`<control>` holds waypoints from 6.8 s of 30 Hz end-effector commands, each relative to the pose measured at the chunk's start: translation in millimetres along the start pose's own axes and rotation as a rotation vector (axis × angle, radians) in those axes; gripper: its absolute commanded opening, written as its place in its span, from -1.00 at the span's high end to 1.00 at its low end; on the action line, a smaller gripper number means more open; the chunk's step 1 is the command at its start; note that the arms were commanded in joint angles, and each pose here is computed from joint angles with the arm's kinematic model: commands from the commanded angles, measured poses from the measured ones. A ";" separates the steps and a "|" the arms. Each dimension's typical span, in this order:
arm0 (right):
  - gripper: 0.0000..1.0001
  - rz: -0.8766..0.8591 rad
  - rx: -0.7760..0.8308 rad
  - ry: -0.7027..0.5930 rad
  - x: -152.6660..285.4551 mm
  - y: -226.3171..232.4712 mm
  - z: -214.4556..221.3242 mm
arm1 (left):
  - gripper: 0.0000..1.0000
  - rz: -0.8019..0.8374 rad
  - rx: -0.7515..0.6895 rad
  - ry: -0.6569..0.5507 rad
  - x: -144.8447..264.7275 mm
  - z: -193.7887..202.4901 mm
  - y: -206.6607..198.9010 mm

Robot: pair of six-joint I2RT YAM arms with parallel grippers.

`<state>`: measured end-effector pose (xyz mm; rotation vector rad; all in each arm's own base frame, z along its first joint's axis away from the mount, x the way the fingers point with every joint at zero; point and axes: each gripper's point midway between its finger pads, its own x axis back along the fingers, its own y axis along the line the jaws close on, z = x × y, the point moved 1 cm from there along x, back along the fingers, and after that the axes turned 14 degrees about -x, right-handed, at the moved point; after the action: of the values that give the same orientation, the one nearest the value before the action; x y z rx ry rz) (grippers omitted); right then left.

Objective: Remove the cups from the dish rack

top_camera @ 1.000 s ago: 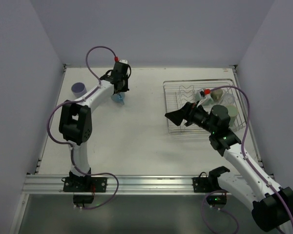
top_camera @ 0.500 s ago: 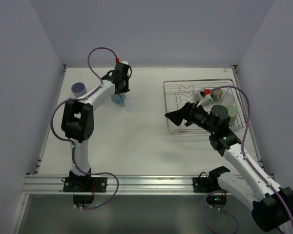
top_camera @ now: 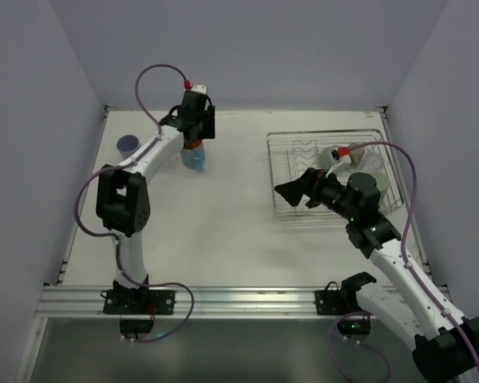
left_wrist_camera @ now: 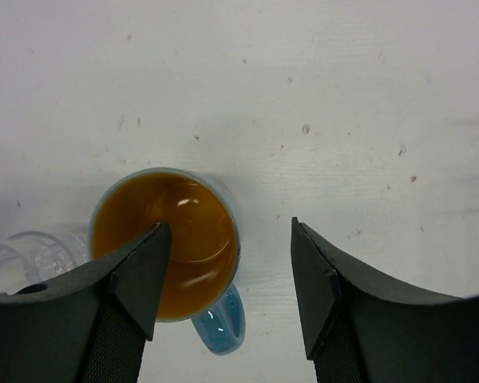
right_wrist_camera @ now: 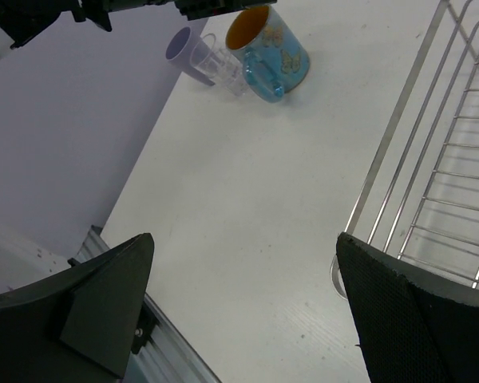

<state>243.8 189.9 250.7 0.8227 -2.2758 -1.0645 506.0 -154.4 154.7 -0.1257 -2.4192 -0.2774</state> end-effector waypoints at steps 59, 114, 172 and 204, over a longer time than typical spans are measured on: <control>-0.98 1.322 -0.081 -0.399 112.2 -264.9 -150.2 | -0.75 0.769 -0.157 -0.684 347.9 77.8 -83.2; 0.44 -0.441 -0.158 -0.053 10.5 57.7 -56.1 | -0.54 1.242 0.272 -0.502 305.4 15.6 -196.4; -0.98 0.031 -0.011 -0.143 7.4 -30.9 -27.2 | 1.00 0.152 -0.266 -0.107 120.8 -39.2 -105.6; -0.98 0.058 -0.017 -0.145 6.1 -41.3 -20.4 | 0.46 0.093 -0.389 0.072 -5.7 -1.8 -120.0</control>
<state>261.9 156.5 228.7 0.7022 -2.3554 -1.1649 470.4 -270.2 99.1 -0.4170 -2.1441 -0.6697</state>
